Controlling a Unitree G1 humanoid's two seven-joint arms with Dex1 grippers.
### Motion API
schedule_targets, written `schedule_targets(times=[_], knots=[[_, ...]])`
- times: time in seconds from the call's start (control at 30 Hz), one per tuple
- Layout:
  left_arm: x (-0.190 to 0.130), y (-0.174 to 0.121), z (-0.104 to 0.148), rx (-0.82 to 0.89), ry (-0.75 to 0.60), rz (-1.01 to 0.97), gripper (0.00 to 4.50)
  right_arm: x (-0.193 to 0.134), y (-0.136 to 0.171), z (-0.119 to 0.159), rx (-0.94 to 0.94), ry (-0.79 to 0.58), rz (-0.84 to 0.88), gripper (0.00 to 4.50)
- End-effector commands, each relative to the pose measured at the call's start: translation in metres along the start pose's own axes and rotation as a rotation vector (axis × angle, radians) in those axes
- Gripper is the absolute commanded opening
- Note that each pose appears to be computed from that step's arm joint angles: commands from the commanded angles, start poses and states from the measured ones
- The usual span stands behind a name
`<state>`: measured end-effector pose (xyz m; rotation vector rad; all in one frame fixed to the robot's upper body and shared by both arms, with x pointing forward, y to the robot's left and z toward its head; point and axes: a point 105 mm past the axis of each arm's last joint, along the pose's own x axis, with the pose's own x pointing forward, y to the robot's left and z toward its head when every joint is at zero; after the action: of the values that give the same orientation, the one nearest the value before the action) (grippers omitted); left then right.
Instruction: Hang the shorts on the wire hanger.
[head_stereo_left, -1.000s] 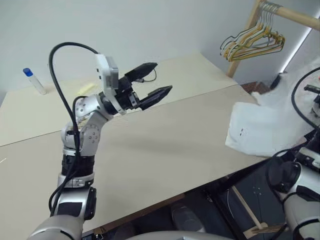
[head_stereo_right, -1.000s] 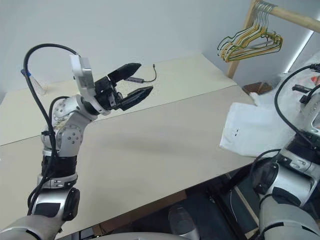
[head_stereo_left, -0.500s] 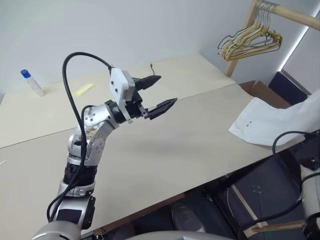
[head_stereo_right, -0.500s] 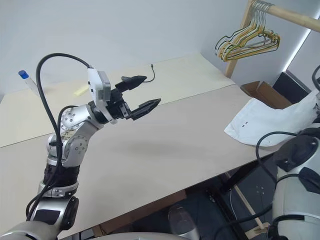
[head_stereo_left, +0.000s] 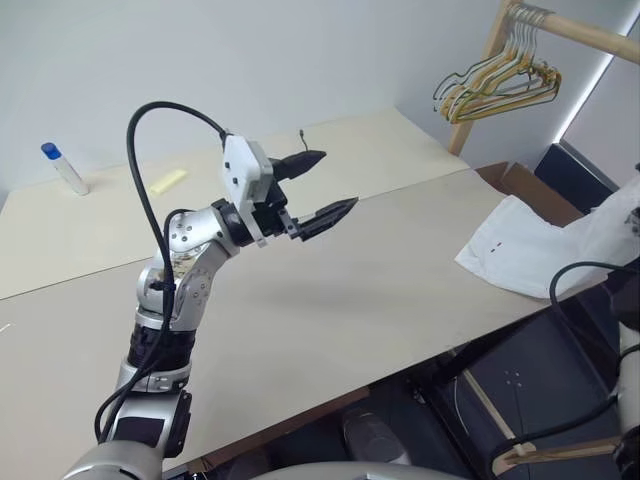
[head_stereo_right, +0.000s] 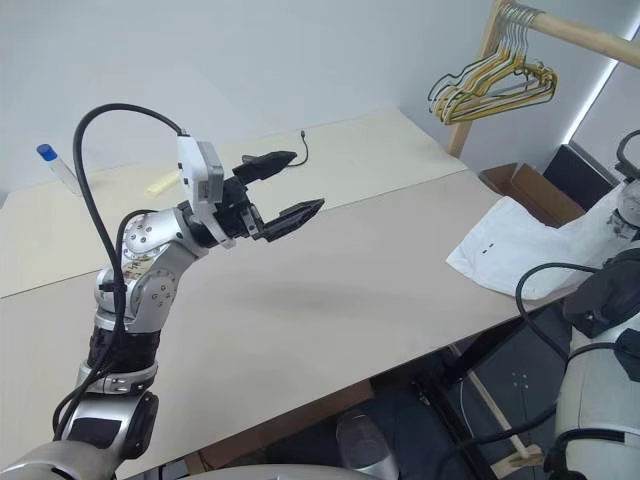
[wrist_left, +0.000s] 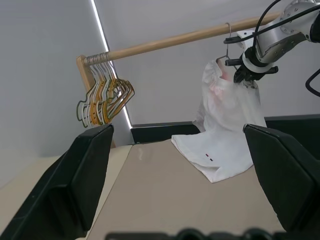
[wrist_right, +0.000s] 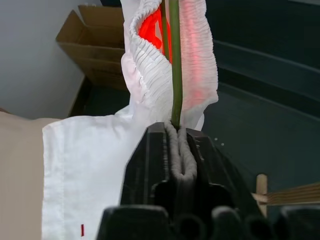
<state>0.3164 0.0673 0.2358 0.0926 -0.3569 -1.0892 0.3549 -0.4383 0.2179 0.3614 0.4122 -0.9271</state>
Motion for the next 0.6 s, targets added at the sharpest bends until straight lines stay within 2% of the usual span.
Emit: schedule_targets(times=[0.03, 0.27, 0.37, 0.5, 0.53, 0.6], knots=[[0.000, -0.006, 0.015, 0.018, -0.060, -0.029, 4.50, -0.003, -0.001, 0.014, -0.028, -0.068, -0.011, 2.04], [-0.006, -0.009, 0.020, -0.018, -0.095, -0.053, 4.50, -0.007, 0.001, 0.021, -0.109, -0.134, -0.053, 4.49], [-0.006, -0.009, 0.019, -0.017, -0.094, -0.050, 4.50, -0.009, -0.001, 0.028, -0.154, -0.183, -0.102, 4.49], [-0.007, -0.008, 0.021, -0.017, -0.100, -0.046, 4.50, -0.024, -0.006, 0.051, -0.335, -0.362, -0.284, 4.49], [-0.007, -0.008, 0.021, -0.018, -0.104, -0.045, 4.50, -0.030, -0.006, 0.058, -0.401, -0.421, -0.341, 4.49], [-0.009, -0.008, 0.023, -0.026, -0.116, -0.053, 4.50, -0.053, 0.003, 0.080, -0.599, -0.666, -0.504, 4.49]])
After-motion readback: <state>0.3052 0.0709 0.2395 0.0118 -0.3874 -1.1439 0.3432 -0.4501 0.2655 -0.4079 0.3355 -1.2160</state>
